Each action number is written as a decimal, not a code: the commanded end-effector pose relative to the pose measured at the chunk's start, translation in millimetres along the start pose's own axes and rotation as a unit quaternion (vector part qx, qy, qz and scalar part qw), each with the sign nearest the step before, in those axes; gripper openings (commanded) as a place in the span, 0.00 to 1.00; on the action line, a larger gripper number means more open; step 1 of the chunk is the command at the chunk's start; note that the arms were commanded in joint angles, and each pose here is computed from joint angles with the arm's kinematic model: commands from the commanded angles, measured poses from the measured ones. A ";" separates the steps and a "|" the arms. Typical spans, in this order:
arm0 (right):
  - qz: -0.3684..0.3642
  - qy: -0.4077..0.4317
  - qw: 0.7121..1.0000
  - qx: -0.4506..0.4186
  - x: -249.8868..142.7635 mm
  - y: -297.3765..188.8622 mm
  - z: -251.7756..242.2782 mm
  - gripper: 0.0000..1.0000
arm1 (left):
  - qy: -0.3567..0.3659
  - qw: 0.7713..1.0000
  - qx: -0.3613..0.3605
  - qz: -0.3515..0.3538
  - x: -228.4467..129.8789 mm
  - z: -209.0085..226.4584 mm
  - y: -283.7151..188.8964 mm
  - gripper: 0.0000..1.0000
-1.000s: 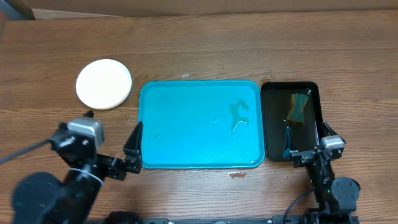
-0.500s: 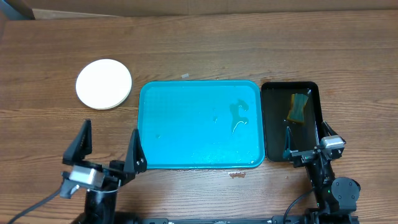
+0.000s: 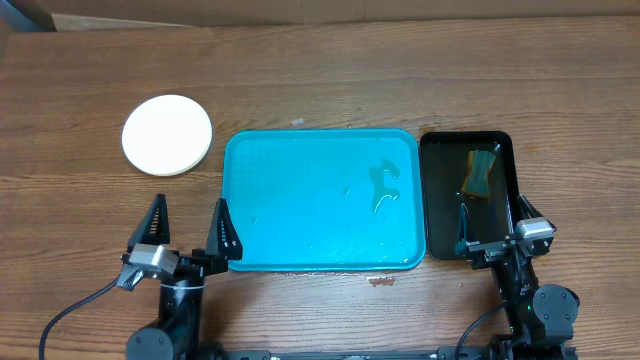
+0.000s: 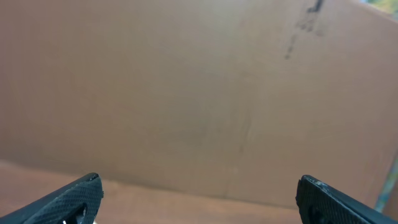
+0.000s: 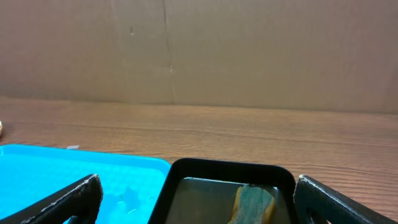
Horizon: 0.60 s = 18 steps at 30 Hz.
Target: Clean dirty plates on tray and stack at the side
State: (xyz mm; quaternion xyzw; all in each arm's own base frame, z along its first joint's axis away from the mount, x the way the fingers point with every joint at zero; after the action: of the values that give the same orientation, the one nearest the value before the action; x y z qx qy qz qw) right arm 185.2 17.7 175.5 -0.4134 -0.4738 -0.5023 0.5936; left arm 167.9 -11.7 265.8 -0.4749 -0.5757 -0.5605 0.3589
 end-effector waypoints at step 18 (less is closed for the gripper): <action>-0.001 -0.002 1.000 0.001 -2.2 0.0 -0.6 1.00 | -0.020 0.980 0.105 0.169 -99.6 30.6 -15.2 1.00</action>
State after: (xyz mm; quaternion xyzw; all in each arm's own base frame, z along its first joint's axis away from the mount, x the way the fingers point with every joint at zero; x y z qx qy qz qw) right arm 185.2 17.7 175.5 -0.4134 -0.4736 -0.5025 0.5936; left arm 187.0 -1.0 169.9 -0.5584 -0.5547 -0.4213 0.4506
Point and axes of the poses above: each gripper's point midway between its finger pads, its own y axis out along the fingers, its own z axis along the line the jaws close on, x = y × z, the point moved 6 cm from there along -y, back along the fingers, and after that the axes turned 11 degrees about y, right-handed, at the moved point
